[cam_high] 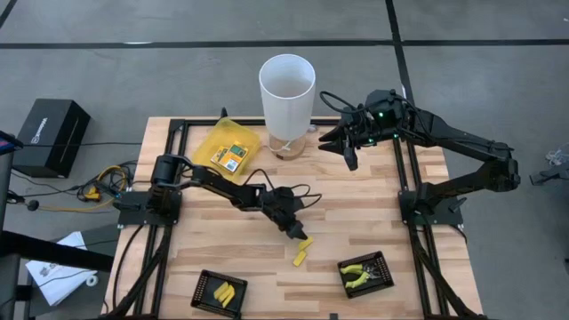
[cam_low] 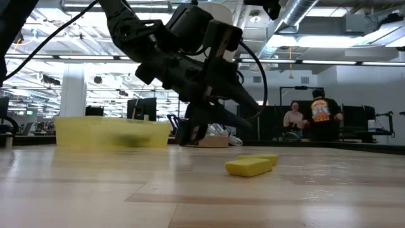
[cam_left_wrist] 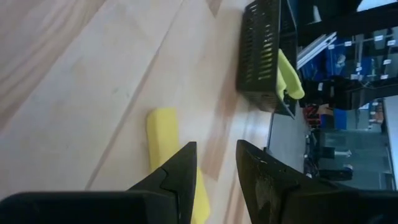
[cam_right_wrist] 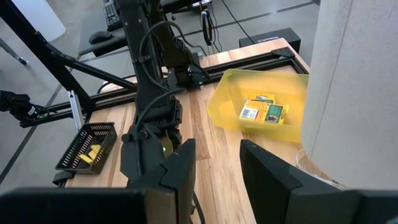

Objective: Pick & Place School Supplies
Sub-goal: Put the eraser into the bottom left black bin

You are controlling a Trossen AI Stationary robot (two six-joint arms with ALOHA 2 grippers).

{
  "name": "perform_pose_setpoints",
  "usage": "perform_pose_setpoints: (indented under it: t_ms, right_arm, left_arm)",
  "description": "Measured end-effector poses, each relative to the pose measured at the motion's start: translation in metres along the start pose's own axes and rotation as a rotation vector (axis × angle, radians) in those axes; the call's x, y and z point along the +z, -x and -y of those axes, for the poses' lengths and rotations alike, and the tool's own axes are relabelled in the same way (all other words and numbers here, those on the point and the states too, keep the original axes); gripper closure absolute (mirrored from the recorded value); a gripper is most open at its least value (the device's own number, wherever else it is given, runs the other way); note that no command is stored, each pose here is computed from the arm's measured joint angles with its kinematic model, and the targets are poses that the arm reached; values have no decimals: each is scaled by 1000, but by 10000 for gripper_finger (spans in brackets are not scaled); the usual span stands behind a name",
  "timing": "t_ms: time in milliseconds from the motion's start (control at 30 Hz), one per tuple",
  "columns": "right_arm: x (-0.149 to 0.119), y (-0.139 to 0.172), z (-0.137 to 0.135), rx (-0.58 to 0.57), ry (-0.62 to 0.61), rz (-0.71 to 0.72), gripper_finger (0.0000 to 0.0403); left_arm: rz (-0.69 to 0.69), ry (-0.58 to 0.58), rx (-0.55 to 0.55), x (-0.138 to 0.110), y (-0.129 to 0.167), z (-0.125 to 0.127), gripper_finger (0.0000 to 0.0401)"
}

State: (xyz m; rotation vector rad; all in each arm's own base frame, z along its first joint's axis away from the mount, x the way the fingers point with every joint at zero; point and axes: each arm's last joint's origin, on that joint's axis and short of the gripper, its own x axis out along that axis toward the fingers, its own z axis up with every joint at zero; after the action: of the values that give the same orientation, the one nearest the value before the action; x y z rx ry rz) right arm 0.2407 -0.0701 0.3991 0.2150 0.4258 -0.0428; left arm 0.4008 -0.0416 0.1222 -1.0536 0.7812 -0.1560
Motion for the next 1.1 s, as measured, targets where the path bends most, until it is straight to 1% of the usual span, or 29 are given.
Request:
perform_pose_setpoints:
  t_ms: [167, 567, 633, 700, 767, 833, 967, 1033, 1100]
  right_arm:
    - [0, 0, 0, 0, -4, -1, 285]
    - [0, 0, 0, 0, -6, 0, 285]
    - [0, 0, 0, 0, -13, 0, 285]
    - [0, 0, 0, 0, -15, 0, 285]
    - [0, 0, 0, 0, -16, 0, 285]
    - [0, 0, 0, 2, -22, 0, 285]
    - [0, 0, 0, 1, -31, -4, 285]
    - [-1, 0, 0, 1, -40, -8, 285]
    - [-1, 0, 0, 1, -44, -11, 285]
  left_arm:
    - [-19, 11, 8, -2, -4, -4, 293]
    - [-34, -3, -30, -2, -4, 0, 293]
    - [-32, -14, -56, -1, -4, 2, 293]
    - [-13, -31, -115, 2, -6, 6, 293]
    - [3, -24, -193, 4, -11, 7, 293]
    - [6, 2, -231, 7, -19, 5, 293]
    - [-29, 43, -192, 8, -40, -3, 293]
    - [-36, 20, -176, 7, -41, -3, 293]
    - [-37, 7, -137, 9, -36, -2, 293]
